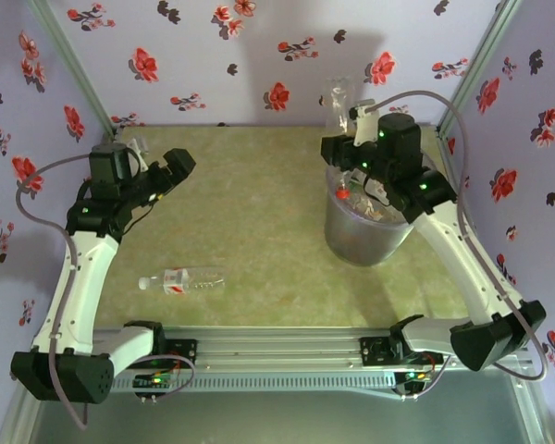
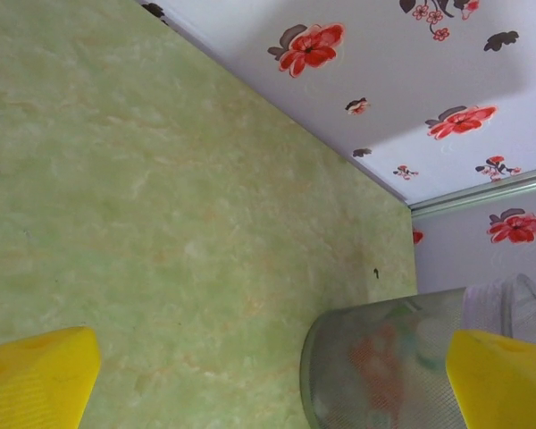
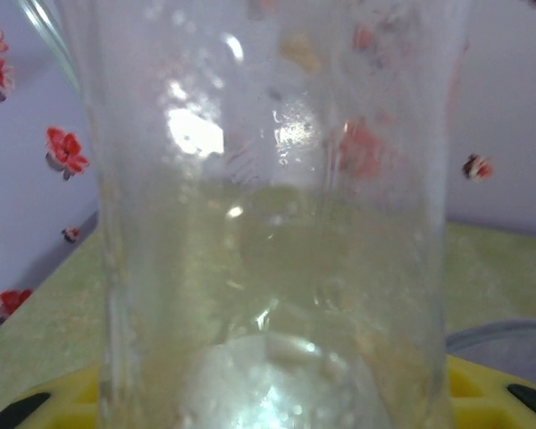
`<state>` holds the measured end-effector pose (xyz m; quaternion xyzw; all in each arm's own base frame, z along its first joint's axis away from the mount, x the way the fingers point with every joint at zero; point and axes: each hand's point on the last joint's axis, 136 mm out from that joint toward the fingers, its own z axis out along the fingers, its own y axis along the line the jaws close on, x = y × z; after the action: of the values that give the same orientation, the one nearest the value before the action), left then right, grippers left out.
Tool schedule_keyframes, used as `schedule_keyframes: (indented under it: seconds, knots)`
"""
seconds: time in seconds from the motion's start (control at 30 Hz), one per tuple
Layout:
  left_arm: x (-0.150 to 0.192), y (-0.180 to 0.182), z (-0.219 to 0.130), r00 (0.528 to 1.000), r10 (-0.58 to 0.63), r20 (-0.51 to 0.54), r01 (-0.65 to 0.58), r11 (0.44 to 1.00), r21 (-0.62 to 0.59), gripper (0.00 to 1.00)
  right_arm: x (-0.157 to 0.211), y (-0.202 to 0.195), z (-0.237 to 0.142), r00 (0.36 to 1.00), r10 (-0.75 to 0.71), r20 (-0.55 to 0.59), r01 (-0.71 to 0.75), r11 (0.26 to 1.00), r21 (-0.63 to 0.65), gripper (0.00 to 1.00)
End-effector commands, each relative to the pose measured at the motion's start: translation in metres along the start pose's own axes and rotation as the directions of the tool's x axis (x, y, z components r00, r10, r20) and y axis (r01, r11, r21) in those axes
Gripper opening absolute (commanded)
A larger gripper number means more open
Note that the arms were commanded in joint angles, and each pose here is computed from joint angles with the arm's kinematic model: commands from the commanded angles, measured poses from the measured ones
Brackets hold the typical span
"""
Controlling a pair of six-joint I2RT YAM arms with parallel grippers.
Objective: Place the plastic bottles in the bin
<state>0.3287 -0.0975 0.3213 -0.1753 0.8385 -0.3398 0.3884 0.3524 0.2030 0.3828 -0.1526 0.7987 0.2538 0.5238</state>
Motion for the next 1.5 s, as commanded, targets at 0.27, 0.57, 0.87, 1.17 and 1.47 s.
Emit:
schedule_keyframes:
  seconds: [0.27, 0.57, 0.87, 1.17, 1.47]
  knots:
    - [0.022, 0.047, 0.010, 0.997, -0.068, -0.044, 0.060, 0.985, -0.164, 1.00, -0.033, -0.021, -0.031, 0.990, -0.105, 0.096, 0.096, 0.991, 0.096, 0.36]
    - [0.059, 0.093, 0.028, 0.983, -0.126, -0.132, 0.086, 0.957, -0.277, 1.00, -0.001, -0.096, -0.058, 0.975, -0.212, -0.061, 0.219, 0.894, 0.391, 0.36]
    - [0.086, 0.135, 0.009, 0.972, -0.180, -0.153, 0.090, 0.881, -0.463, 0.99, 0.022, -0.148, -0.051, 0.917, -0.344, -0.201, 0.398, 0.775, 0.491, 0.36]
    - [0.097, 0.145, 0.005, 0.967, -0.205, -0.151, 0.108, 0.869, -0.483, 0.99, 0.058, -0.177, -0.035, 0.881, -0.331, -0.339, 0.462, 0.756, 0.464, 0.38]
    - [0.100, 0.152, 0.002, 0.967, -0.213, -0.136, 0.117, 0.856, -0.504, 0.99, 0.099, -0.164, -0.016, 0.915, -0.183, -0.360, 0.317, 0.878, 0.358, 0.40]
